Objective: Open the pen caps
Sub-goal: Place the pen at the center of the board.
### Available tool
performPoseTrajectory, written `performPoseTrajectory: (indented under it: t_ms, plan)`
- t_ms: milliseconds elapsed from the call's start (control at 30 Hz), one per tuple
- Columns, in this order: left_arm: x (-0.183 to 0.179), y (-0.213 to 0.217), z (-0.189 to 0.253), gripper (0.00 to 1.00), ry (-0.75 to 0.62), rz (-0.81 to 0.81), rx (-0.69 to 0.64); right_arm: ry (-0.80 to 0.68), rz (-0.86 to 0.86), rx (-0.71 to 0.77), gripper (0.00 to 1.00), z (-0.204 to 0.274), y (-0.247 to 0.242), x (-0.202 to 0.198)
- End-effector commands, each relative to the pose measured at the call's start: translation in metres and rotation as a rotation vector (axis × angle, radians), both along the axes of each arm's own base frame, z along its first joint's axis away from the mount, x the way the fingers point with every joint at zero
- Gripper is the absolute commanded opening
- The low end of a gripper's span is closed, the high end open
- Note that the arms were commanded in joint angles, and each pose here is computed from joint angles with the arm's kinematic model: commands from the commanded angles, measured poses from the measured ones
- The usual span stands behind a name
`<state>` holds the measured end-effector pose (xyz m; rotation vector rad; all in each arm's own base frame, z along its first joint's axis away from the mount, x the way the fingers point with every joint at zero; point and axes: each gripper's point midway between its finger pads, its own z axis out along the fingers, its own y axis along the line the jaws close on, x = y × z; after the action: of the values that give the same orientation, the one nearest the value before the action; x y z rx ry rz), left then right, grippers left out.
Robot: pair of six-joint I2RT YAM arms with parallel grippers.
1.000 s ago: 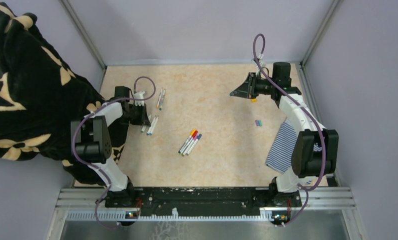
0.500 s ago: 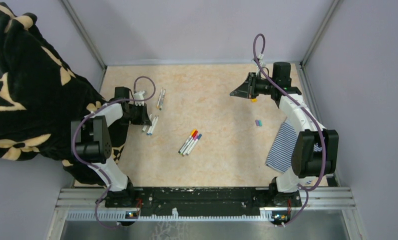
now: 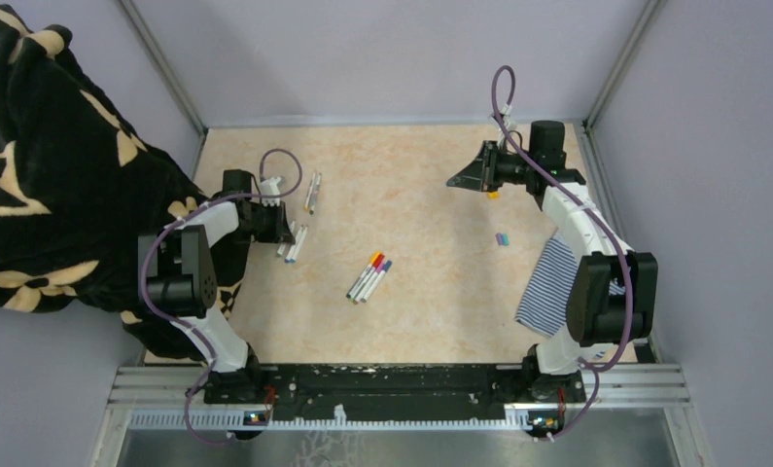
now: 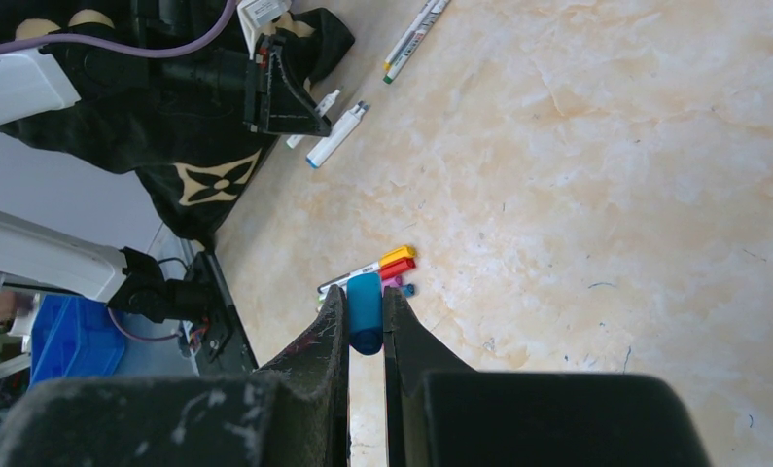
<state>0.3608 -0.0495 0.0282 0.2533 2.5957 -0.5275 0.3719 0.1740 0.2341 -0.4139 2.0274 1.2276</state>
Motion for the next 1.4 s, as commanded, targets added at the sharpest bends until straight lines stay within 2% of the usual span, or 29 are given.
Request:
performPoseTrajectory:
  t_ms: [0,733,900,1100,1367]
  plan:
    - [0.000,-0.001,-0.004,0.22,0.003,0.003,-0.023,-0.096,0.011,0.010,0.00,0.026,0.001,-0.005]
    - [0.002,0.004,-0.003,0.29,-0.002,0.027,-0.024,-0.099,0.013,0.010,0.00,0.027,0.002,-0.005]
    - [0.003,0.006,0.001,0.36,-0.015,0.034,-0.023,-0.101,0.010,0.009,0.00,0.027,0.001,-0.004]
    - [0.004,0.007,0.004,0.39,-0.023,0.037,-0.024,-0.099,-0.015,-0.002,0.00,0.025,-0.001,-0.001]
    - [0.006,0.008,0.019,0.51,-0.061,0.037,-0.045,-0.032,-0.175,0.006,0.00,0.011,-0.024,0.018]
